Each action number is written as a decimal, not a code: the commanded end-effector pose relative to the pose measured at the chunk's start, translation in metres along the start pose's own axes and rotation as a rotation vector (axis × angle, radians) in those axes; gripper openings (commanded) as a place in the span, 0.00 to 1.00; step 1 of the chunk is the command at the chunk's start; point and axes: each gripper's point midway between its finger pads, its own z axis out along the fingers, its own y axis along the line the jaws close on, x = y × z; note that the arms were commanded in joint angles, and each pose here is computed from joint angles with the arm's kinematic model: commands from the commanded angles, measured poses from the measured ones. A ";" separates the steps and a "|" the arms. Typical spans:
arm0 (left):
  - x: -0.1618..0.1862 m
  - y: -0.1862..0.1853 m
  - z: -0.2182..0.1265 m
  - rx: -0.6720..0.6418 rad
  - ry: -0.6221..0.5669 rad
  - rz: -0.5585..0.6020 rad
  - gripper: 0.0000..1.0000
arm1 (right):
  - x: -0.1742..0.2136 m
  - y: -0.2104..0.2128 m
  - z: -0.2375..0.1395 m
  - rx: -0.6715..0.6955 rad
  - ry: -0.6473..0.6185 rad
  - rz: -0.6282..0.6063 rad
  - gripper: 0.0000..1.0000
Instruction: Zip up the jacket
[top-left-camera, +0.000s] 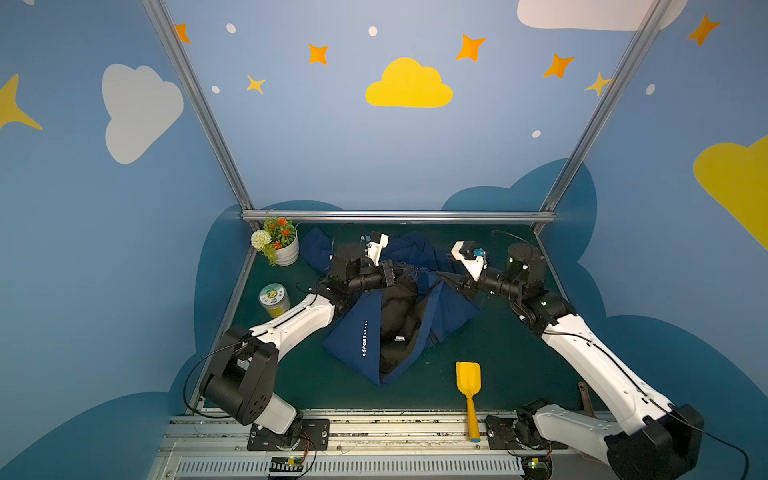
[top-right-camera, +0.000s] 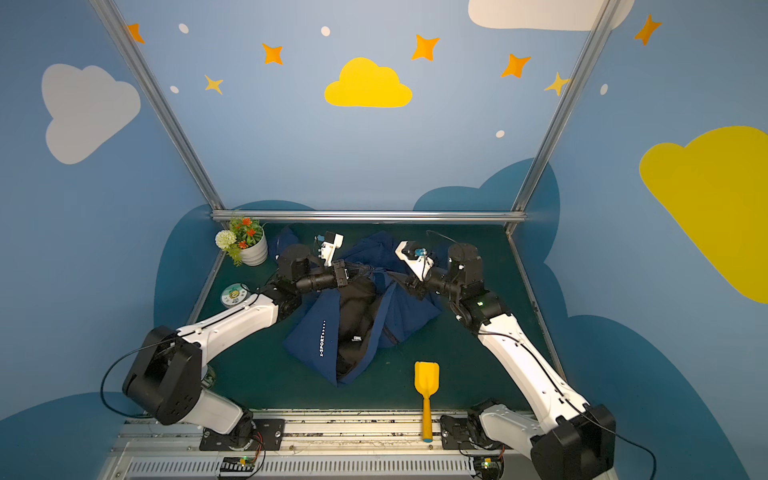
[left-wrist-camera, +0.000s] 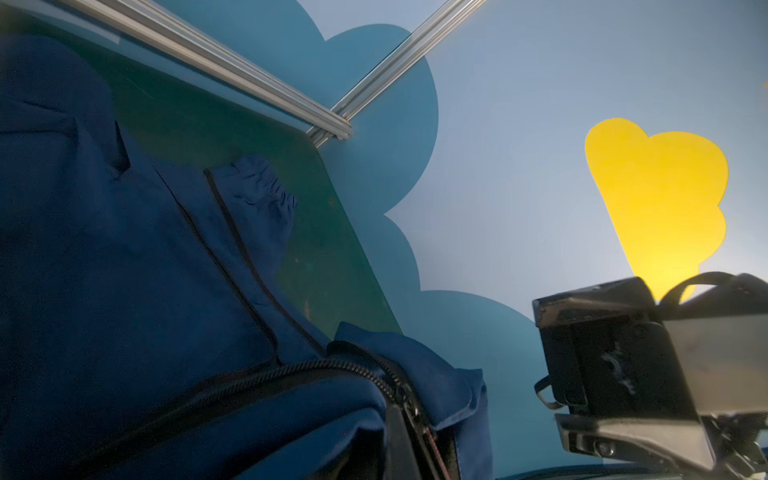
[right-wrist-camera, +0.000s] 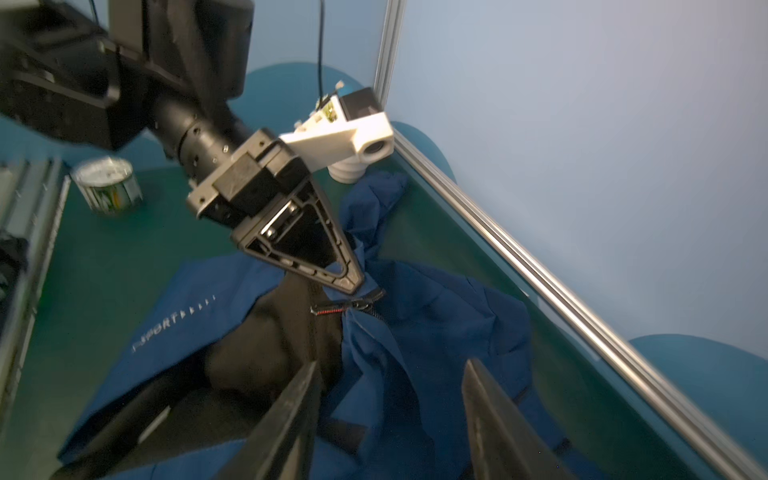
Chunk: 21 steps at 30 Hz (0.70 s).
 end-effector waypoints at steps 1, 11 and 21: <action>-0.004 -0.019 -0.010 0.026 0.000 0.017 0.03 | 0.017 0.017 -0.010 0.003 0.168 -0.171 0.56; -0.006 -0.026 -0.015 0.025 -0.011 0.025 0.03 | 0.007 0.047 0.013 0.004 0.218 -0.370 0.52; -0.004 -0.027 -0.016 0.022 -0.014 0.027 0.03 | -0.004 0.043 0.034 0.013 0.184 -0.383 0.32</action>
